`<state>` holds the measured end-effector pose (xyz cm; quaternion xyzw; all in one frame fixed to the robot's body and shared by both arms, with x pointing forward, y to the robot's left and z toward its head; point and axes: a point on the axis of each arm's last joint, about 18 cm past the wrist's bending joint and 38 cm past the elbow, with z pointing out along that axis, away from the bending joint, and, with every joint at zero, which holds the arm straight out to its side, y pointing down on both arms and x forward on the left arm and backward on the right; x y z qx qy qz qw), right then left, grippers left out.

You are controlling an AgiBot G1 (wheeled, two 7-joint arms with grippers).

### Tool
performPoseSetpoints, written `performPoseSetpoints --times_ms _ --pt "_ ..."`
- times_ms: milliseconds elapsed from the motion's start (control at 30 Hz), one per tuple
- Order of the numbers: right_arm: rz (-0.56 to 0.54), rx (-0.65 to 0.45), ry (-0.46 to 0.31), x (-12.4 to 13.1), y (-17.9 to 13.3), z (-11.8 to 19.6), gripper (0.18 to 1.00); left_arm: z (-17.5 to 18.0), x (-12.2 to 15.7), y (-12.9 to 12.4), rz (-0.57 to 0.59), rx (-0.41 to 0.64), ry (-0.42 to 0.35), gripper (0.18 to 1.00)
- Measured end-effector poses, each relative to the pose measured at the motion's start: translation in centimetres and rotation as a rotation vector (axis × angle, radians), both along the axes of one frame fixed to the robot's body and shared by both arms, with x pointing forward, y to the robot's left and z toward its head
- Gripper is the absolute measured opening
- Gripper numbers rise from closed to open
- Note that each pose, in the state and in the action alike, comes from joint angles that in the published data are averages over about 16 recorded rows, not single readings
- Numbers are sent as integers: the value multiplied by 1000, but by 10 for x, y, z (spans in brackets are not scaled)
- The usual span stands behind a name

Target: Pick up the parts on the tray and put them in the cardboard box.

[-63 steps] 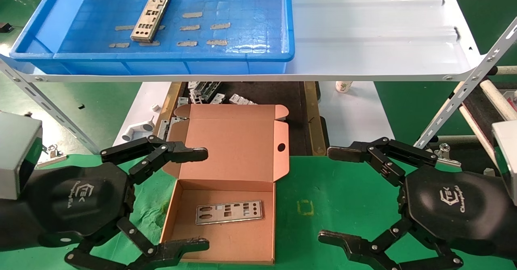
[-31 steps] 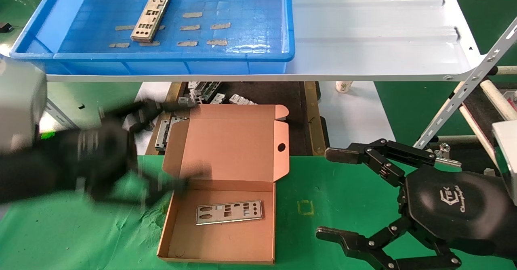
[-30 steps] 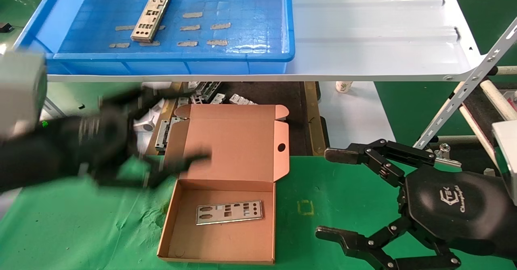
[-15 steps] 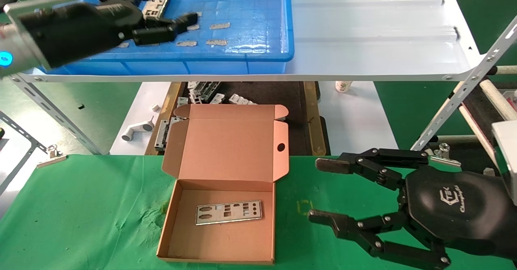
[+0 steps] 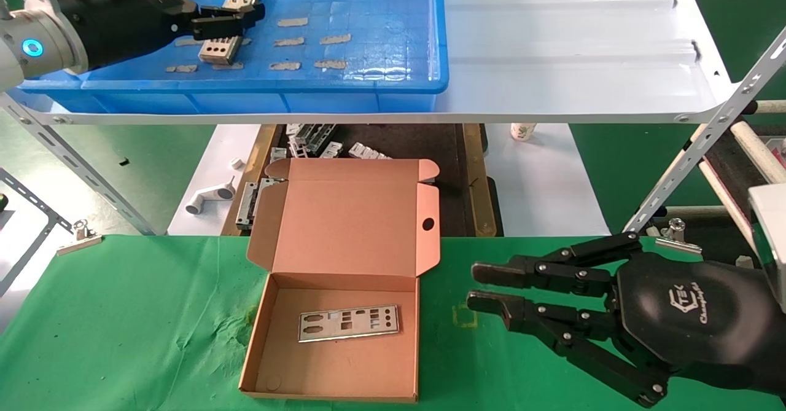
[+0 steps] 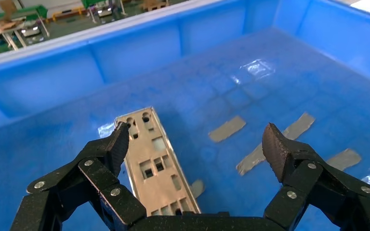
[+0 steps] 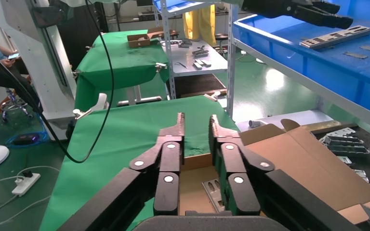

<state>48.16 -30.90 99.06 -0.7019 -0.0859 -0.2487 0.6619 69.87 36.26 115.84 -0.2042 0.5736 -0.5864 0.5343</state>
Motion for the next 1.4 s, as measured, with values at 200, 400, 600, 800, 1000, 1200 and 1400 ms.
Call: performPoseSetpoints --times_ms 200,400,600,800,1000,1200,1400 --pt "0 0 0 0 0 0 280 -1 6 3 31 -18 32 1001" --pt "0 0 0 0 0 0 225 -2 9 4 45 -35 52 1001" --pt "0 0 0 0 0 0 200 -3 12 4 59 -51 65 1001" --pt "0 0 0 0 0 0 192 -4 16 4 77 -70 77 1001" --pt "0 0 0 0 0 0 191 -7 20 4 89 -88 88 1001" --pt "0 0 0 0 0 0 191 -8 21 3 92 -100 93 1001" --pt "0 0 0 0 0 0 191 -9 21 4 91 -103 93 991"
